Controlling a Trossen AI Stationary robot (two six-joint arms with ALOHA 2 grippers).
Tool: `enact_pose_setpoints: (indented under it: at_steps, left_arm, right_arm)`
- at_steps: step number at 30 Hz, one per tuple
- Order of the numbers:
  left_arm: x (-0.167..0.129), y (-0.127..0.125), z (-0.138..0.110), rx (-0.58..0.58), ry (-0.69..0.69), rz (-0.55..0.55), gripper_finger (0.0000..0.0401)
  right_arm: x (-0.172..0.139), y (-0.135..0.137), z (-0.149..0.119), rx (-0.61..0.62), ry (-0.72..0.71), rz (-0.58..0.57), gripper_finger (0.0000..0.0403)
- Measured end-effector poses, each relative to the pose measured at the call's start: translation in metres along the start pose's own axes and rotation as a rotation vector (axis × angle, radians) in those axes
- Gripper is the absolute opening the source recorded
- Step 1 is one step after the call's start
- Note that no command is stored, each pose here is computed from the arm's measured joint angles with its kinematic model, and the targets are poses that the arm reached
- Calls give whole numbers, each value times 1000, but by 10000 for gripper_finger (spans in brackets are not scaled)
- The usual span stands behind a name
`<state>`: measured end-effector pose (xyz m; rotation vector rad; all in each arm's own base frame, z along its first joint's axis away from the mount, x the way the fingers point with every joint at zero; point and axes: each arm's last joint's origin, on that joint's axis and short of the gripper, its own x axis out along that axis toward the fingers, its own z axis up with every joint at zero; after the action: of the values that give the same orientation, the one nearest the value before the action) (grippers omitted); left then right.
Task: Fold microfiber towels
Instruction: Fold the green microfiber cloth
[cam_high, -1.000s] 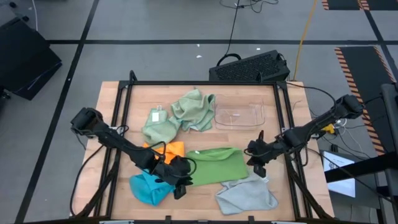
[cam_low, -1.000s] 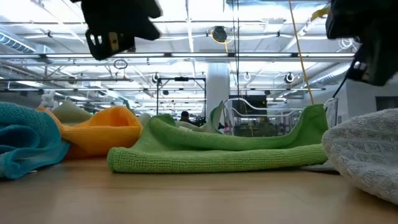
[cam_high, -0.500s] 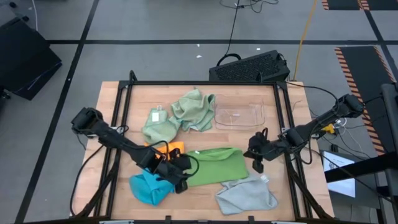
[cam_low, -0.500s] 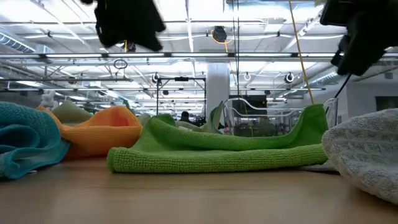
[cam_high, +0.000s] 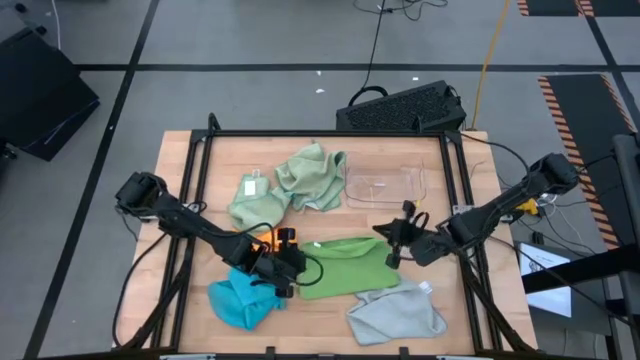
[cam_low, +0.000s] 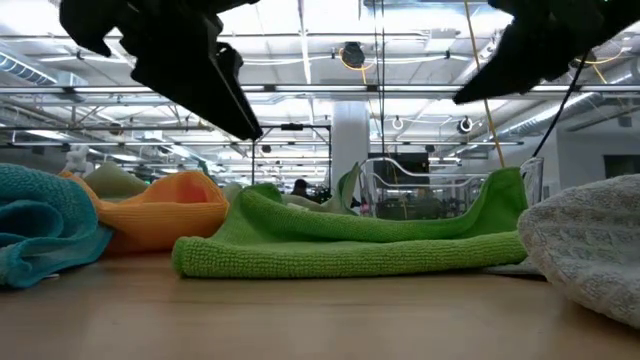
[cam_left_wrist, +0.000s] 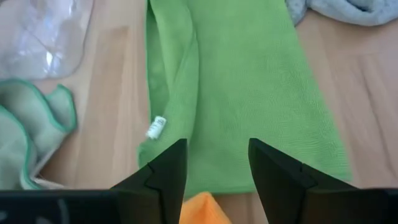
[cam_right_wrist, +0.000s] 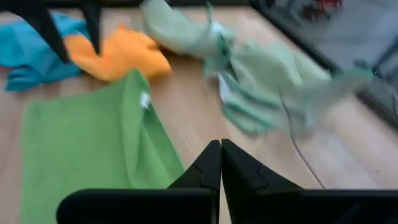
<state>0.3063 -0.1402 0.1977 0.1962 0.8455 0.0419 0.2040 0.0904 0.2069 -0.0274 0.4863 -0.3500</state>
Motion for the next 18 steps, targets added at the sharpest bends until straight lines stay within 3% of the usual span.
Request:
enact_pose_setpoints:
  at_steps: [6, 11, 18]
  left_arm:
    - [-9, -19, -3, 23, -46, 40, 175]
    - [-29, -54, -7, 0, -164, 55, 173]
    - [-47, -87, -18, -50, -223, -18, 135]
  right_arm:
    - [12, 26, 7, -34, -141, 78, 6]
    - [12, 50, 11, 36, -252, 164, 12]
    - [18, 96, 29, 89, -239, 223, 50]
